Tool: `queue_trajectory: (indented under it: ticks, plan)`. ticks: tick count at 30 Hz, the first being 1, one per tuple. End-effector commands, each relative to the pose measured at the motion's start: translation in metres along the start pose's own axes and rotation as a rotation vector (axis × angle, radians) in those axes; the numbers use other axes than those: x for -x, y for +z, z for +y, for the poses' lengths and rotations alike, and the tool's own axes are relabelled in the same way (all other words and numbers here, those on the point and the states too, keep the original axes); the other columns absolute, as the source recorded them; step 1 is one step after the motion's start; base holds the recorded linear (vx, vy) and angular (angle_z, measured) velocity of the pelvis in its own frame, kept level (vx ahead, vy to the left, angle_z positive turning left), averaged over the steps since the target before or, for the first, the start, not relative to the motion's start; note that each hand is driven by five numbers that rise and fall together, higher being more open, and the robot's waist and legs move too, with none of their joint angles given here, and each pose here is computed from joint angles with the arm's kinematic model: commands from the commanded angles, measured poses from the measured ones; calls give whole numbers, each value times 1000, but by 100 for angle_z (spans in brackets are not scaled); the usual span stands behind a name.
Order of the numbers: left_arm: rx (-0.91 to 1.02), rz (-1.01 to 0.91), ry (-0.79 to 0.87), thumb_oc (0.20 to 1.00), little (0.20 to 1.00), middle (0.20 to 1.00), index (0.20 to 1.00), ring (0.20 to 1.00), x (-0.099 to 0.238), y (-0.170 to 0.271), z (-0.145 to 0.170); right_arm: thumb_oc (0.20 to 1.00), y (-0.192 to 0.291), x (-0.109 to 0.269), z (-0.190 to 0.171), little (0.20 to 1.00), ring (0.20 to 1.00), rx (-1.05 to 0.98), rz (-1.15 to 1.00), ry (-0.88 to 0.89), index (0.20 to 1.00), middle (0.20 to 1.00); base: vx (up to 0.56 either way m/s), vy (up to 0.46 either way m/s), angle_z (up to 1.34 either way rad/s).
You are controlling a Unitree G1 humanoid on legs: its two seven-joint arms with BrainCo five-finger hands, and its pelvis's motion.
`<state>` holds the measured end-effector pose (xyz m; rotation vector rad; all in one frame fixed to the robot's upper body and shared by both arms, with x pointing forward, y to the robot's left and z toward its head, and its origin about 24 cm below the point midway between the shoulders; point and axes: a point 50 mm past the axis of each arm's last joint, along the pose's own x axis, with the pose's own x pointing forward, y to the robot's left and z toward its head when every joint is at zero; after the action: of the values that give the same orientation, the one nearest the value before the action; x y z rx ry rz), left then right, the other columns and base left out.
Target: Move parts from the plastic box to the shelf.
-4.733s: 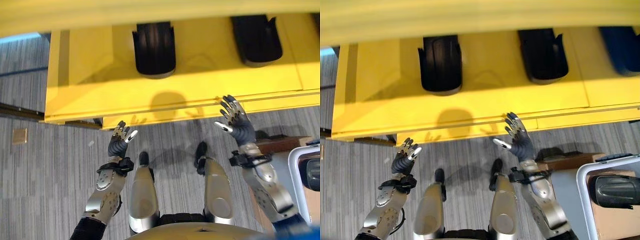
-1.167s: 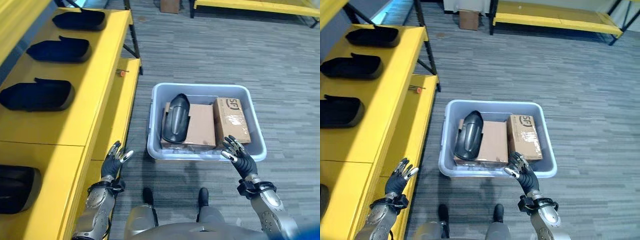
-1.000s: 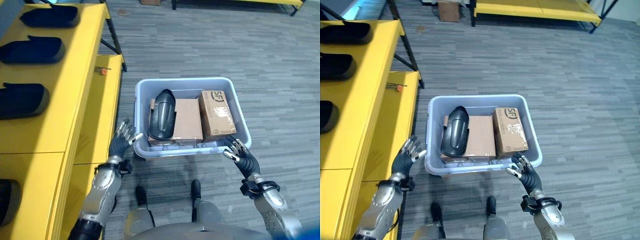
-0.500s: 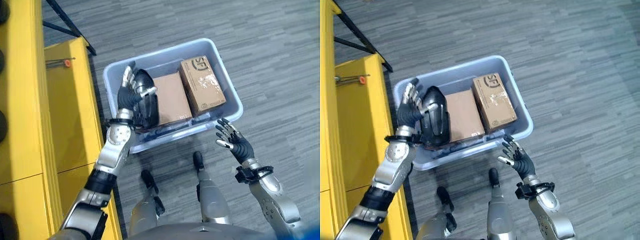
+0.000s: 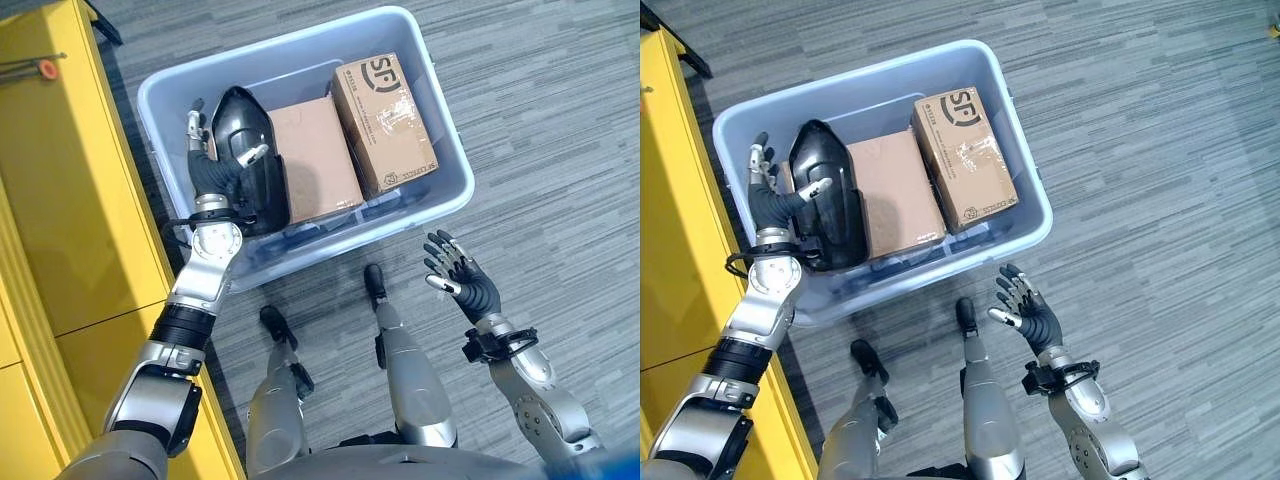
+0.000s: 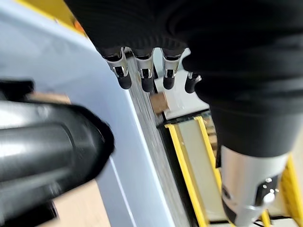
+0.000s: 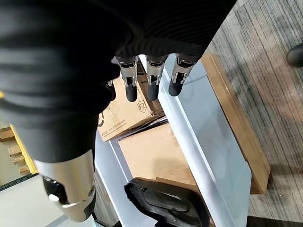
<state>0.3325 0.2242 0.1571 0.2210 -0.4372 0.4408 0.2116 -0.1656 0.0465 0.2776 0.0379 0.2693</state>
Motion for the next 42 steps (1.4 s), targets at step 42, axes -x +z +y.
queue_trajectory:
  ticks: [42]
  plan:
    - [-235,292,164,1000,1000,1000,1000,1000,-50,-46,41,1000,14,15,6,1000,1000,-31,-99,47,1000,1000,0,-1,0]
